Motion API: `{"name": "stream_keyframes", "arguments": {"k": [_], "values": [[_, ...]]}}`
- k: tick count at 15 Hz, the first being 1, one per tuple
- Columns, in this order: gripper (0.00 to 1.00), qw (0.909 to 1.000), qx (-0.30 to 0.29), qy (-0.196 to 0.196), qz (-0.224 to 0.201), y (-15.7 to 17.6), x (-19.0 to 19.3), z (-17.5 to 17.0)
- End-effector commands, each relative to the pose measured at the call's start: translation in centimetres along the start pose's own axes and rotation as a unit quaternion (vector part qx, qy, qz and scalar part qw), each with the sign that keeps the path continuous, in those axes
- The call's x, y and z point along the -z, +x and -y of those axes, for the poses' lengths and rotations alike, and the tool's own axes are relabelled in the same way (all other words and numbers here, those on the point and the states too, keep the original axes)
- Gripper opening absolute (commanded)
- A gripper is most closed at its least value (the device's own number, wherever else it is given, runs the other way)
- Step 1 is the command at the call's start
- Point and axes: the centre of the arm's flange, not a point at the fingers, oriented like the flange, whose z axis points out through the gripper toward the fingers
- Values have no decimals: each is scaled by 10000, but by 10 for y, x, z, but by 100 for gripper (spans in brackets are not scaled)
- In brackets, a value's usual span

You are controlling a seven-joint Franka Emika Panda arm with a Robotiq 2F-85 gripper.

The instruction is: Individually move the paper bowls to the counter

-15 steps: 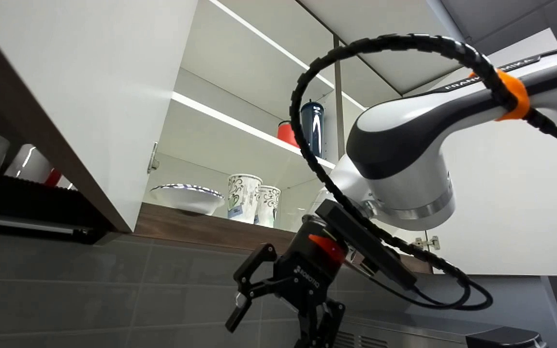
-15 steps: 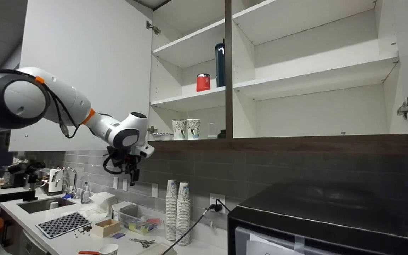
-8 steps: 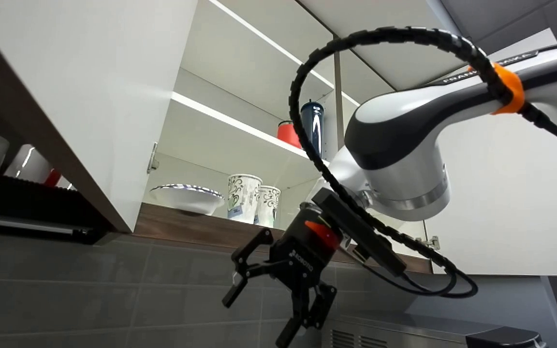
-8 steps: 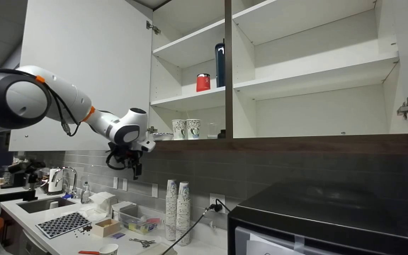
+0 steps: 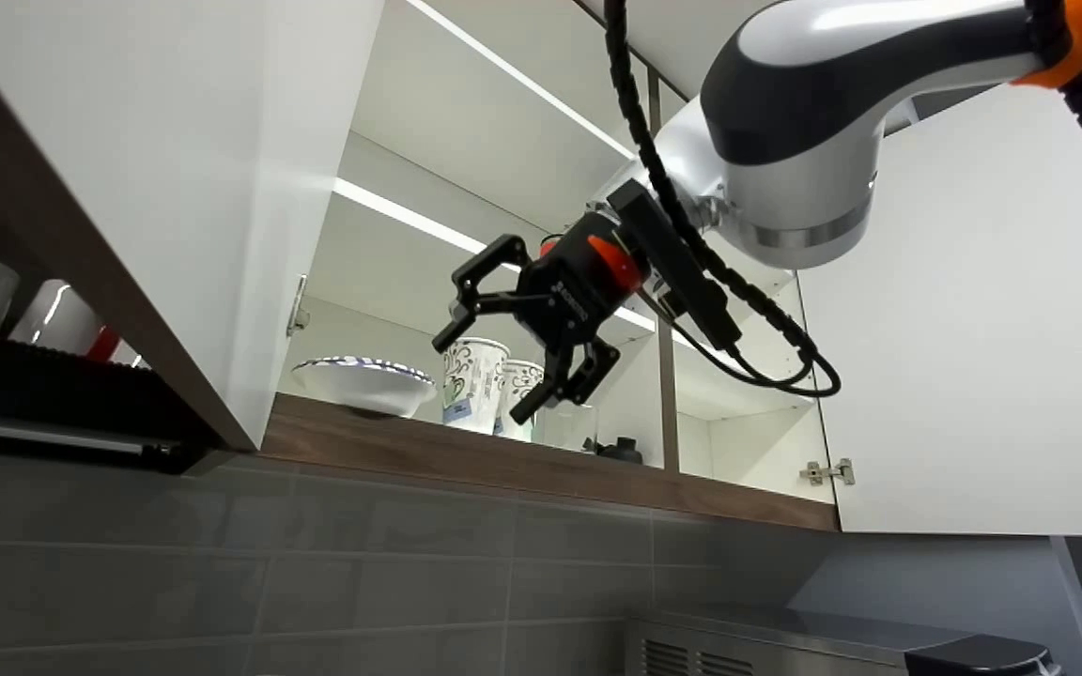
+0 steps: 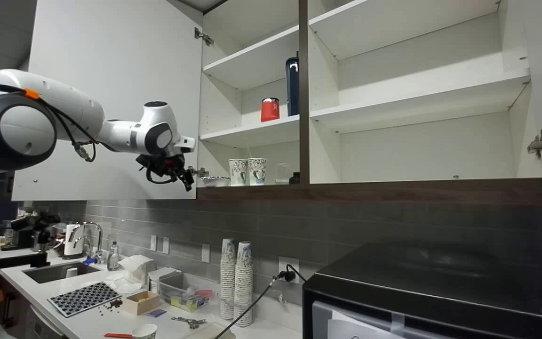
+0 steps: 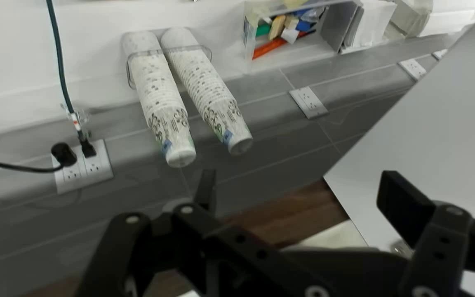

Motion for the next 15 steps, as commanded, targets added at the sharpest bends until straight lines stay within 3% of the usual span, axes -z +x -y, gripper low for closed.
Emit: {"name": "stream_keyframes", "arguments": {"k": [1,8,11,15], "values": [[100,9987,0,-94,-498,39,3,27],[100,9955,-226,-350,-851,95,-13,50],[100,9946,-626,-323,-762,109,-17,53],[100,9909,-1105,-600,-471,119,-13,49]]}}
